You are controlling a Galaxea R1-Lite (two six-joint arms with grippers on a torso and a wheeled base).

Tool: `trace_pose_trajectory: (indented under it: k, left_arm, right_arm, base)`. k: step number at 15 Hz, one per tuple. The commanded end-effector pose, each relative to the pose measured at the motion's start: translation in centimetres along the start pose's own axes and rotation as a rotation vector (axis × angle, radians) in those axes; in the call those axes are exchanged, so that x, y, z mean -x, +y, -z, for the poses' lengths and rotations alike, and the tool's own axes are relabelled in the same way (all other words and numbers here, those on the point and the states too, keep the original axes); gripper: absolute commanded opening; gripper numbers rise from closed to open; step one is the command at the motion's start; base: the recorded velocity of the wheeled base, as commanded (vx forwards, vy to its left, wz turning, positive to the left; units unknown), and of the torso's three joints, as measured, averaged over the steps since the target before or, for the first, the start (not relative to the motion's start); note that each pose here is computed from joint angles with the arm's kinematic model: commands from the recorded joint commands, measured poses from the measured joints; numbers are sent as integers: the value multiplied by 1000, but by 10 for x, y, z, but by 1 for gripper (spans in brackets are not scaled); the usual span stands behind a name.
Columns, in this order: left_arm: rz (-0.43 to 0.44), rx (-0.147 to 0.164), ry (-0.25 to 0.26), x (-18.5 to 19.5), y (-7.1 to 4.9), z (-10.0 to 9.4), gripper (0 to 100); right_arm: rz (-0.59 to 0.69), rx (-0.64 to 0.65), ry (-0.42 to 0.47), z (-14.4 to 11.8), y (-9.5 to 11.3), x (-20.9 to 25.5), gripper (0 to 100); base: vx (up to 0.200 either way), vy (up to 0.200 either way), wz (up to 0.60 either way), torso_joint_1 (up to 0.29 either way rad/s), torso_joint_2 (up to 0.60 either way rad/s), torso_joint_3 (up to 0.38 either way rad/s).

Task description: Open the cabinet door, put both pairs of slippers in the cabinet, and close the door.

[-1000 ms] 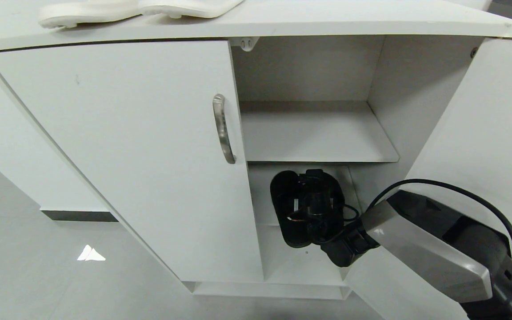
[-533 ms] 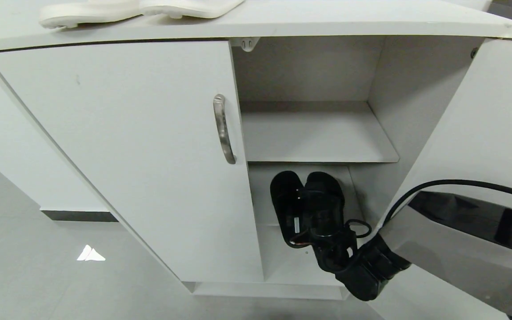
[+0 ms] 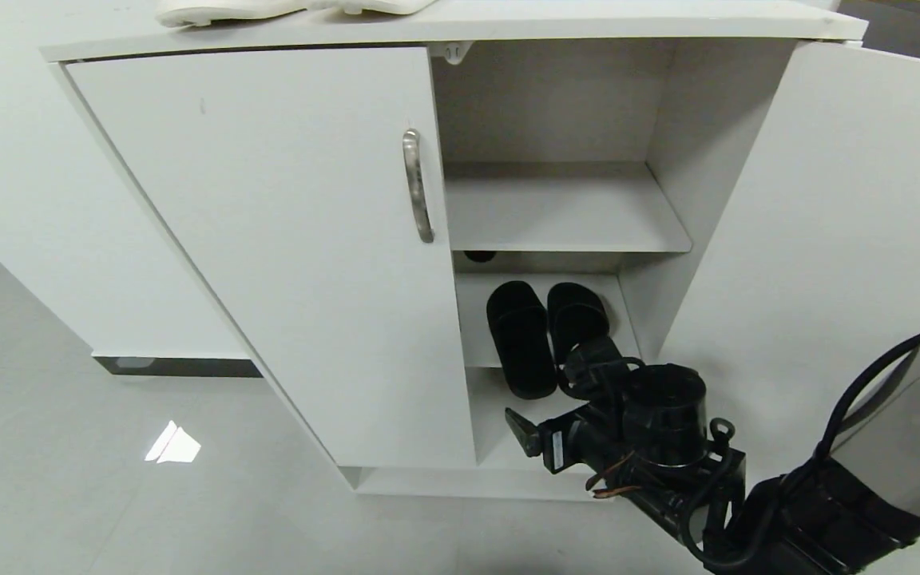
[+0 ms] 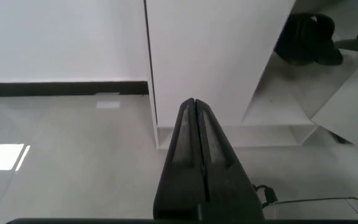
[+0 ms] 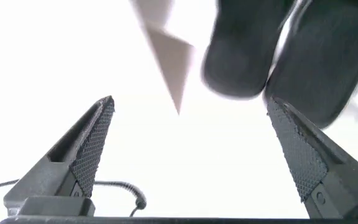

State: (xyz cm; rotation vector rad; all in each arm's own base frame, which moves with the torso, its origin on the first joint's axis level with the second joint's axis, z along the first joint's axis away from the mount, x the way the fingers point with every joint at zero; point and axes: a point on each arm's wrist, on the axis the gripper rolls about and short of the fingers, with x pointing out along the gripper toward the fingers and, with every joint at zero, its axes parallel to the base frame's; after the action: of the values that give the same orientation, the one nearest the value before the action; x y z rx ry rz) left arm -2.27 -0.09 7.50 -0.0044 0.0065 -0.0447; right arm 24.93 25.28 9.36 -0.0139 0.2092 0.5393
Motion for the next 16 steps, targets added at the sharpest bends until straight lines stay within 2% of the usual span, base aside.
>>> trace_pose_trajectory:
  k: [1,9,16]
  left_arm:
    - [1,0,1,0,0,0,0]
    - [1,7,1,0,0,0,0]
    - [1,6,0,0,0,0,0]
  right_arm:
    - [-12,-5,-18,-7,1,8,100]
    - [-12,-1,-33,-13,1,13,100]
    - [-8,18,-25,-12,-2,22,100]
  base:
    - [0,0,0,0,0,0]
    - [0,0,0,0,0,8]
    - [0,0,0,2,2,179]
